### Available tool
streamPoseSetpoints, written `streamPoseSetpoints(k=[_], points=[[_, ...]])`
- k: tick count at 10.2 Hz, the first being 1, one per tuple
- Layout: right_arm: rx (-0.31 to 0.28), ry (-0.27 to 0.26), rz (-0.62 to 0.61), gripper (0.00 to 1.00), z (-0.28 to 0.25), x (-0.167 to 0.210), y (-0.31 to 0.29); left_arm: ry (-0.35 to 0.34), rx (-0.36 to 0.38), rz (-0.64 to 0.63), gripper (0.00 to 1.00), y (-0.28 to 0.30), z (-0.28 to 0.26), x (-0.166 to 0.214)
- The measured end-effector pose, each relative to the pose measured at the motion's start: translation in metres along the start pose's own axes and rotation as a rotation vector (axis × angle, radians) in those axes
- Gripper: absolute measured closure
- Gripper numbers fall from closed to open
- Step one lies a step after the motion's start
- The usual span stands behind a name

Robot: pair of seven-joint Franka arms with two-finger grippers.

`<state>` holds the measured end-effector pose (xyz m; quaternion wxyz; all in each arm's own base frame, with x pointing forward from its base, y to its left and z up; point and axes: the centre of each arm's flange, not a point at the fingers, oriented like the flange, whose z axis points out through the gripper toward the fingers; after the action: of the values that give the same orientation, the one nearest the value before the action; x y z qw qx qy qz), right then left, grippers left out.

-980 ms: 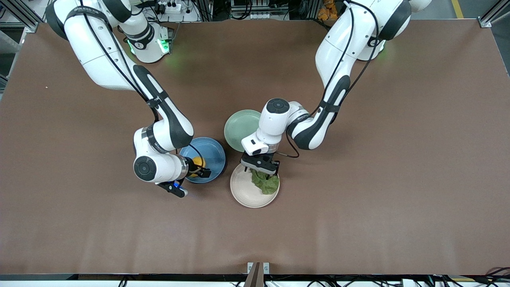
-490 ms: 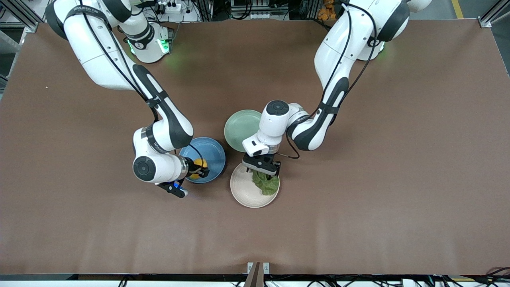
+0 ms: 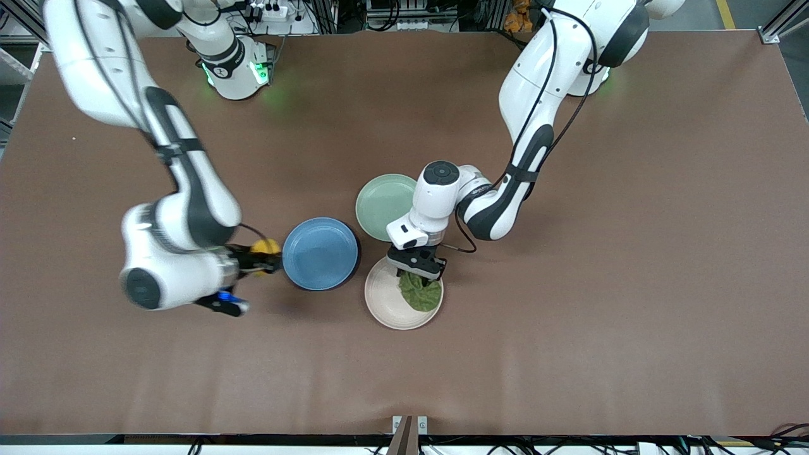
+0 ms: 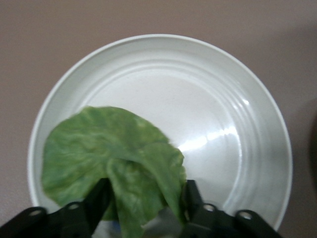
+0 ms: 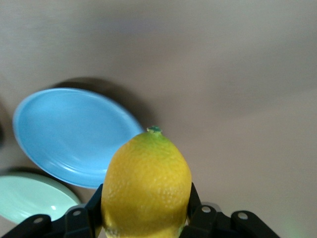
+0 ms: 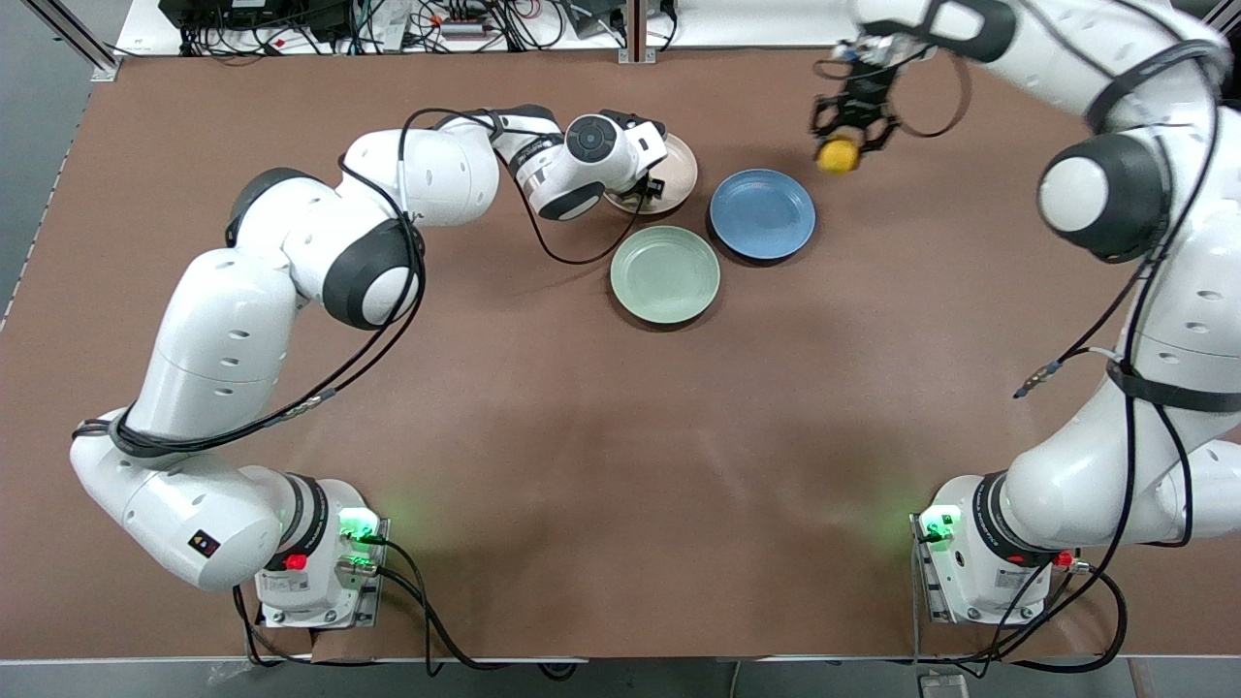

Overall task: Pick lemon and lettuce from blue and beige plates
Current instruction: 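Lift the lemon off the blue plate with the right gripper while the left lifts lettuce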

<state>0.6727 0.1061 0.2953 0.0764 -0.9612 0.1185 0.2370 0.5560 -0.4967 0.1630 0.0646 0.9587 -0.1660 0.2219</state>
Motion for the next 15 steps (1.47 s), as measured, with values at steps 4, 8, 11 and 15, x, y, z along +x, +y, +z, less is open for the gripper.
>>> streamPoseSetpoints(k=[4, 8, 11, 15], points=[[-0.047, 0.006, -0.134, 0.35, 0.026, 0.035, 0.121, -0.026, 0.043, -0.005, 0.93, -0.004, -0.004, 0.007], [-0.054, 0.075, -0.205, 0.35, 0.096, 0.040, 0.168, -0.078, 0.164, -0.039, 0.96, -0.023, -0.056, 0.044], [-0.054, 0.082, -0.209, 0.24, 0.091, 0.035, 0.167, -0.129, 0.208, -0.146, 0.96, -0.061, -0.145, 0.094], [-0.053, 0.068, -0.227, 0.00, 0.022, 0.018, 0.154, -0.317, 0.251, -0.087, 0.96, -0.234, -0.202, 0.119]])
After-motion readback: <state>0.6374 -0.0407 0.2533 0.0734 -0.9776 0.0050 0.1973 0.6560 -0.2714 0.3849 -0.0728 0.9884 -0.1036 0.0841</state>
